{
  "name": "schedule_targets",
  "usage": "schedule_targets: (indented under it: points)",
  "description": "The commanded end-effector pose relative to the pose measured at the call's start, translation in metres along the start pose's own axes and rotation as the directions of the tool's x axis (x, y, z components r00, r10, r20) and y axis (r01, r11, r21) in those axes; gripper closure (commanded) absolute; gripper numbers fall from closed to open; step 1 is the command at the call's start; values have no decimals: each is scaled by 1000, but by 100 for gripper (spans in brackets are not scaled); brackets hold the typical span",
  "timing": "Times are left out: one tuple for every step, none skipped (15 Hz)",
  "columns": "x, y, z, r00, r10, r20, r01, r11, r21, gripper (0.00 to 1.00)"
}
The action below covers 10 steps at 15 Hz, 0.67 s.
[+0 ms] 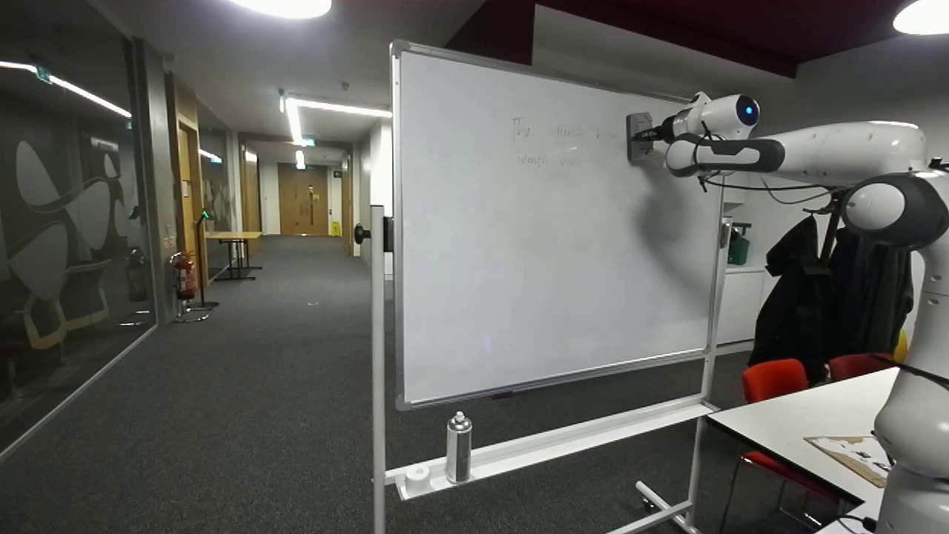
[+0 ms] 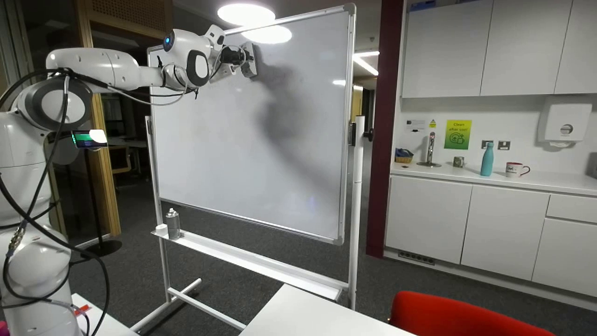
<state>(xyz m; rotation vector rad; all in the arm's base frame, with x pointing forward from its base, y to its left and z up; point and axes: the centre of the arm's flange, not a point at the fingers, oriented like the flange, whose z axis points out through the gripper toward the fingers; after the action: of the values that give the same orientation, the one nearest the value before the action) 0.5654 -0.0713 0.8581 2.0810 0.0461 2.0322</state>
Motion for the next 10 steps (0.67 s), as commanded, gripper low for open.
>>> schedule_targets:
  points:
    - [2, 6, 14, 1000, -5, -31, 6, 1000, 31, 65]
    - [-2, 0, 13, 999, -17, -33, 19, 999, 51, 65]
    - [-5, -3, 13, 999, -31, -38, 34, 997, 64, 65]
    - [-9, -8, 13, 998, -46, -38, 49, 996, 80, 65]
    - [-13, -14, 14, 997, -63, -36, 66, 993, 95, 65]
    - [-16, -20, 15, 996, -82, -36, 85, 991, 105, 65]
    - [-20, -27, 16, 994, -102, -34, 106, 987, 118, 65]
    - [-23, -34, 17, 992, -124, -34, 127, 983, 130, 65]
    - [-26, -42, 18, 989, -141, -31, 144, 979, 144, 65]
    - [-29, -48, 19, 987, -158, -31, 161, 974, 157, 65]
